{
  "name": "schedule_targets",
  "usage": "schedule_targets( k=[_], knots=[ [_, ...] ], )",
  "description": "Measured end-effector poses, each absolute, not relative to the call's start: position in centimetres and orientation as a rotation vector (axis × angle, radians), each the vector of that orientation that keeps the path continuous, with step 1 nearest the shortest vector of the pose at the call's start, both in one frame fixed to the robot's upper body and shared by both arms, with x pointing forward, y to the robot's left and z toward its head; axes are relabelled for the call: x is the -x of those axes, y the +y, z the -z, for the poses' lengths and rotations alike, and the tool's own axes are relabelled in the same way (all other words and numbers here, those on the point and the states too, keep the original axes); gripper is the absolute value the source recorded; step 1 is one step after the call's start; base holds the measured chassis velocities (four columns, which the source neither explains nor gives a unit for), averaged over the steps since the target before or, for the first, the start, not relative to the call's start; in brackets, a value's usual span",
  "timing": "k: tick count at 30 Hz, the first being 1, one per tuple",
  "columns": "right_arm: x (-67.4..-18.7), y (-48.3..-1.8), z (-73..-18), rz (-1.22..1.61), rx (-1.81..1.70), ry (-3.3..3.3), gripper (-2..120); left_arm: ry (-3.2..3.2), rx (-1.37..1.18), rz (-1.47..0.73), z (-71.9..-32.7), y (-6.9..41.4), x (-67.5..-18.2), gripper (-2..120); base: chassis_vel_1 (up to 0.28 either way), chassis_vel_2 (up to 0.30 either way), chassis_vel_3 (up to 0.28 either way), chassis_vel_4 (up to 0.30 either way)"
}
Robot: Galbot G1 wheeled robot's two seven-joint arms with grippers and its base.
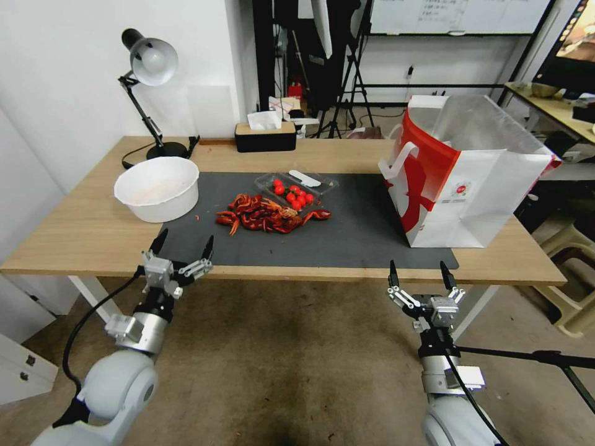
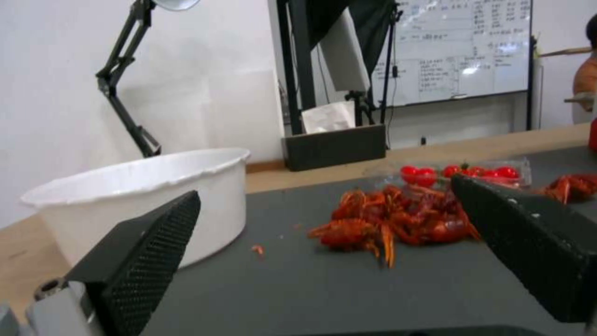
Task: Pick up the trash from the table and place it into the takeout bag.
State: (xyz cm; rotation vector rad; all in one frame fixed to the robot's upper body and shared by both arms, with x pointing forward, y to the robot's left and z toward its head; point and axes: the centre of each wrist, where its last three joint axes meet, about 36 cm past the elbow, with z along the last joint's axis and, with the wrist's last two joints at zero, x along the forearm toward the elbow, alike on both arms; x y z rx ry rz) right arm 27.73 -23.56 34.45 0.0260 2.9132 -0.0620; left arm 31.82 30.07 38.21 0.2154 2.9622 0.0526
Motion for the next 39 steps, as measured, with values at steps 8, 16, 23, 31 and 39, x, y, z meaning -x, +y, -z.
schedule_targets(
  k=[8, 16, 23, 31, 39],
  knots=[
    [-27.4, -23.2, -34.3, 0.072, -0.030, 2.912, 100, 2.989, -0.173, -0.022, -36.8, 29.1, -30.3, 100, 0.000, 0.000, 0.000, 0.000],
    [-26.9, -23.0, -34.1, 0.080, -0.035, 2.914, 100, 3.000, -0.170, -0.020, -35.8, 28.5, -29.6, 100, 0.000, 0.000, 0.000, 0.000],
    [-26.6, -22.9, -33.9, 0.079, -0.041, 2.916, 100, 3.002, -0.169, -0.026, -35.4, 28.7, -29.5, 100, 0.000, 0.000, 0.000, 0.000],
    [-26.5, -22.8, -33.5, 0.077, -0.045, 2.918, 100, 2.996, -0.168, -0.033, -35.4, 28.9, -29.6, 100, 0.000, 0.000, 0.000, 0.000],
    [-26.5, -22.8, -33.4, 0.077, -0.044, 2.918, 100, 2.995, -0.169, -0.034, -35.4, 28.9, -29.7, 100, 0.000, 0.000, 0.000, 0.000]
  ],
)
